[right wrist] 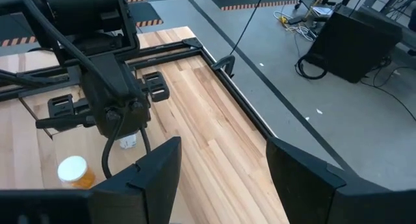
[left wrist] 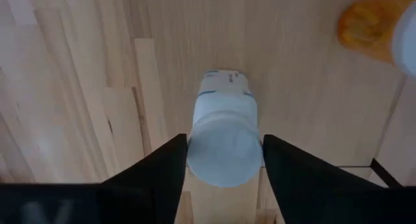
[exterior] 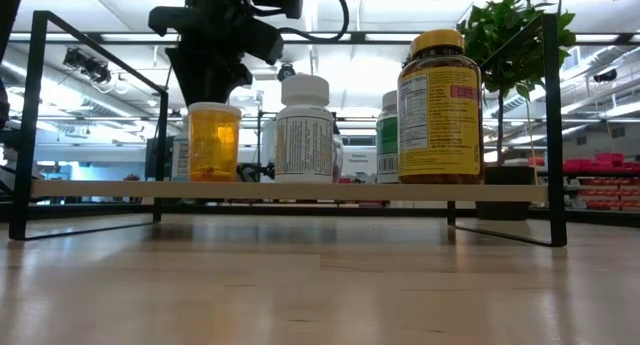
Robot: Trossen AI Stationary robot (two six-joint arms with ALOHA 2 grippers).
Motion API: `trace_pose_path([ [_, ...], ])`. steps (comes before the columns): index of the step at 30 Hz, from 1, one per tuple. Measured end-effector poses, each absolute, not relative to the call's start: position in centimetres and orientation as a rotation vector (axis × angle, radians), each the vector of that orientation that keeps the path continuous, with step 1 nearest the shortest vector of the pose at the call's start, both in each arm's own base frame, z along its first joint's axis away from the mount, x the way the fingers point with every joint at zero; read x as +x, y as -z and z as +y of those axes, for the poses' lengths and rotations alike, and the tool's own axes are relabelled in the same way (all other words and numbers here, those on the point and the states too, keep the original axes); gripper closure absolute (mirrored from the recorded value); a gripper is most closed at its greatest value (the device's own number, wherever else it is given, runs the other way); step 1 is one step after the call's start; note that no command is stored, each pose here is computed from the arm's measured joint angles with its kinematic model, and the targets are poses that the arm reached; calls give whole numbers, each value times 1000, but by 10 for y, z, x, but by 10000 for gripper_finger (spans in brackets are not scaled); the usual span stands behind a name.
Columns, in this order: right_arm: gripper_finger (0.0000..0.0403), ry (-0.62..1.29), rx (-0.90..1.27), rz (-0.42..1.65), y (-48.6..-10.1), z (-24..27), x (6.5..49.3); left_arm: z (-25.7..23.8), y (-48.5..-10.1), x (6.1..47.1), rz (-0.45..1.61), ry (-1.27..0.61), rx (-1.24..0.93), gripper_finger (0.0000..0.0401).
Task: Pick and place medicine bottles onto shelf by color
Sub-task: Adjust the white and blue medicine bottle on the shelf
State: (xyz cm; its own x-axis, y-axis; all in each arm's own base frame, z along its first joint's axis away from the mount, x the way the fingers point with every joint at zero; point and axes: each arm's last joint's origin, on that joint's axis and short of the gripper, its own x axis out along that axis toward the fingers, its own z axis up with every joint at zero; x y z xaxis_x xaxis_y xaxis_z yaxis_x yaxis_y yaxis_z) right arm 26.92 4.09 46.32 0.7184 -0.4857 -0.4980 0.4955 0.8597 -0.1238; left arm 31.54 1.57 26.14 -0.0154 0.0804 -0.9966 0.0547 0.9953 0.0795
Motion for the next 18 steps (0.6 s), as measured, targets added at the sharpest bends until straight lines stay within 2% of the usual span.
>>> trace_pose_path([
  [8,171,542,19,546,-463,41,269,16,-261,318,1564,-27,101,219],
  [18,171,542,18,546,-463,41,269,15,-262,327,1467,-38,64,213],
])
